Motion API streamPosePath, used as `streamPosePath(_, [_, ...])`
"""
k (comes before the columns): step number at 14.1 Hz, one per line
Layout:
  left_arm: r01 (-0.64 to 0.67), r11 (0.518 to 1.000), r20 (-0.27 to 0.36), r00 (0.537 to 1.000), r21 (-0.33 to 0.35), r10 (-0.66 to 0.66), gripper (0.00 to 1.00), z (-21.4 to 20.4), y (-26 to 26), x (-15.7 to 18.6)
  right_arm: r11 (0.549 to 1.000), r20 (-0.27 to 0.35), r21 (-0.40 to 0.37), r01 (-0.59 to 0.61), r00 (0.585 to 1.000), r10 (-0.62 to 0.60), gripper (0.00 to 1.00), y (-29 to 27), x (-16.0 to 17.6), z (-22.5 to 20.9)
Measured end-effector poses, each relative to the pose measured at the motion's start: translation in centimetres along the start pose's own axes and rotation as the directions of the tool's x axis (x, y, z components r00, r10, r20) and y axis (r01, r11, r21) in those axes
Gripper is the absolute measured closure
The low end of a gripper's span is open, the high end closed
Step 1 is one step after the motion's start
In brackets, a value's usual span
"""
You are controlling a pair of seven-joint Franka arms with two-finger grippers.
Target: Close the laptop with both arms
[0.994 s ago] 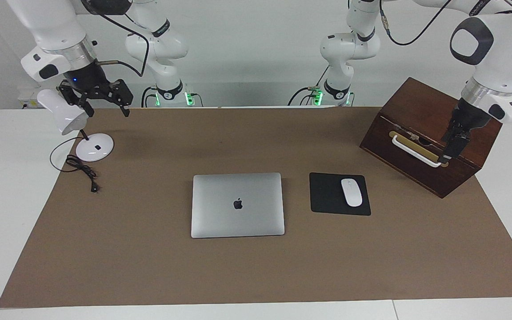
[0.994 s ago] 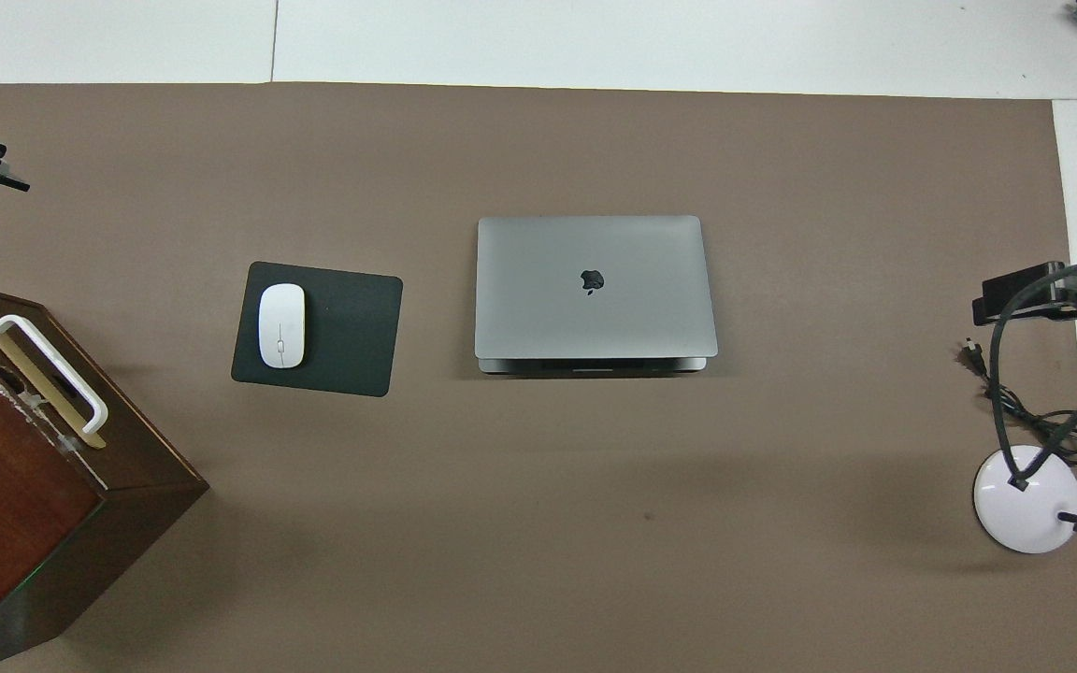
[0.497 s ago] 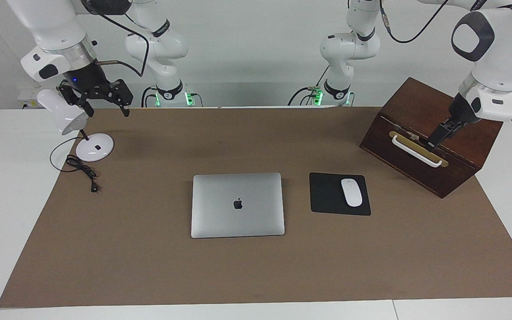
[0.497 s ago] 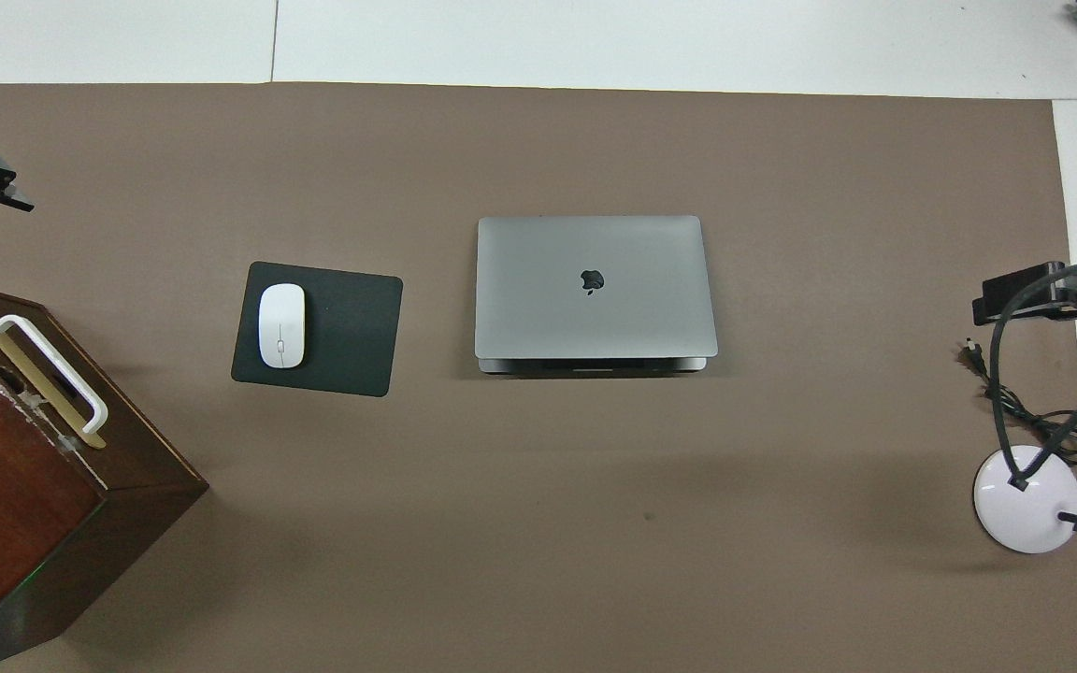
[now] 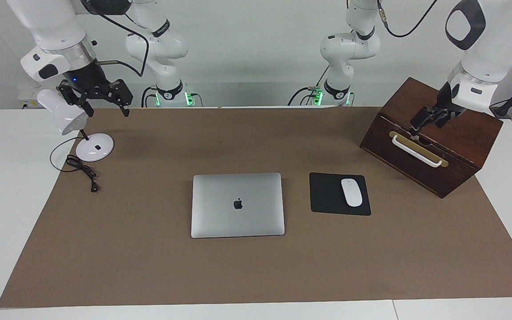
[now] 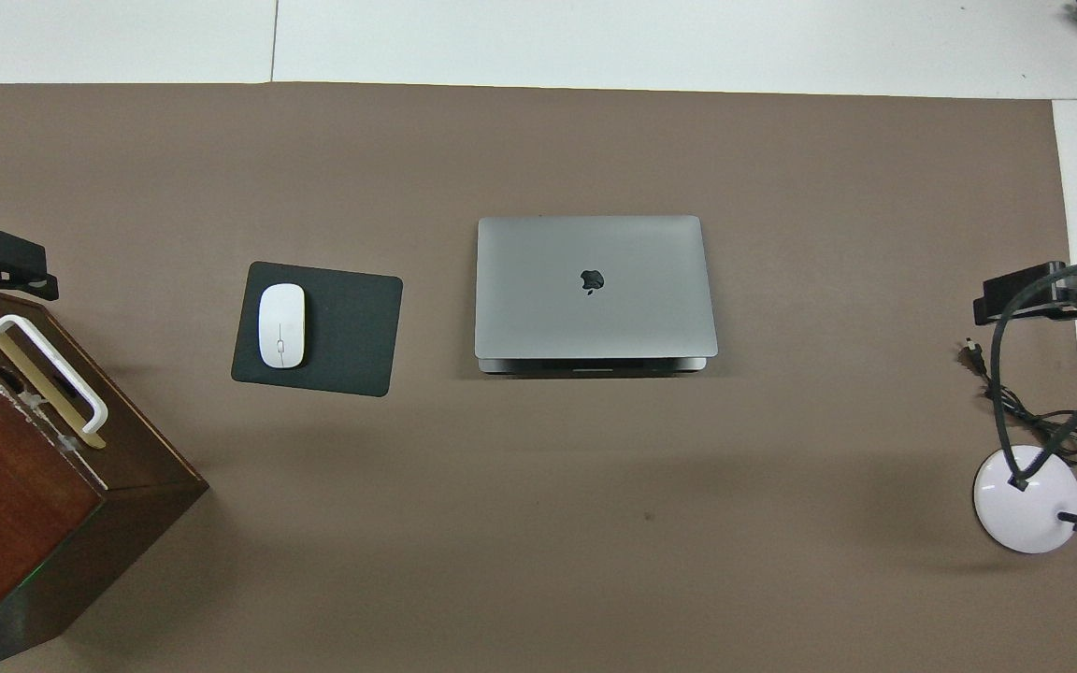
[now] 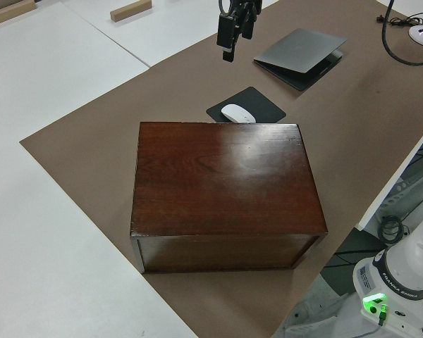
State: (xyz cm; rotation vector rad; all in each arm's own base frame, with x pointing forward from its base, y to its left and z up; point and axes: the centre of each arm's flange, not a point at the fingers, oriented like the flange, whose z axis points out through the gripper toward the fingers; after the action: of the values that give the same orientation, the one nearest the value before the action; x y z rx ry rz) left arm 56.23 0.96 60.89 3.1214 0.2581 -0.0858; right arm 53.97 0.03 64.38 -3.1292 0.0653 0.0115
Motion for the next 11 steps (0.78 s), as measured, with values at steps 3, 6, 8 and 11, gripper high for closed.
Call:
streamPosePath(3, [-0.022, 0.999, 0.012, 1.0, 0.027, 0.022, 0.0, -0.04, 0.1, -0.36, 1.0, 0.0, 0.0, -0.001, 1.0, 0.001, 0.0, 0.04, 0.0, 0.0])
streamPosePath(6, [-0.047, 0.999, 0.015, 0.999, 0.028, 0.046, 0.0, 0.06, -0.27, -0.3, 1.0, 0.0, 0.0, -0.001, 1.0, 0.001, 0.0, 0.05, 0.0, 0.0])
streamPosePath(8, [-0.078, 0.997, 0.011, 0.997, 0.028, 0.078, 0.0, -0.15, -0.43, -0.33, 1.0, 0.0, 0.0, -0.001, 1.0, 0.001, 0.0, 0.05, 0.0, 0.0])
streamPosePath(11, [-0.1, 0.995, 0.001, 0.995, 0.027, 0.1, 0.0, -0.54, -0.42, -0.47, 1.0, 0.0, 0.0, -0.001, 1.0, 0.001, 0.0, 0.07, 0.0, 0.0])
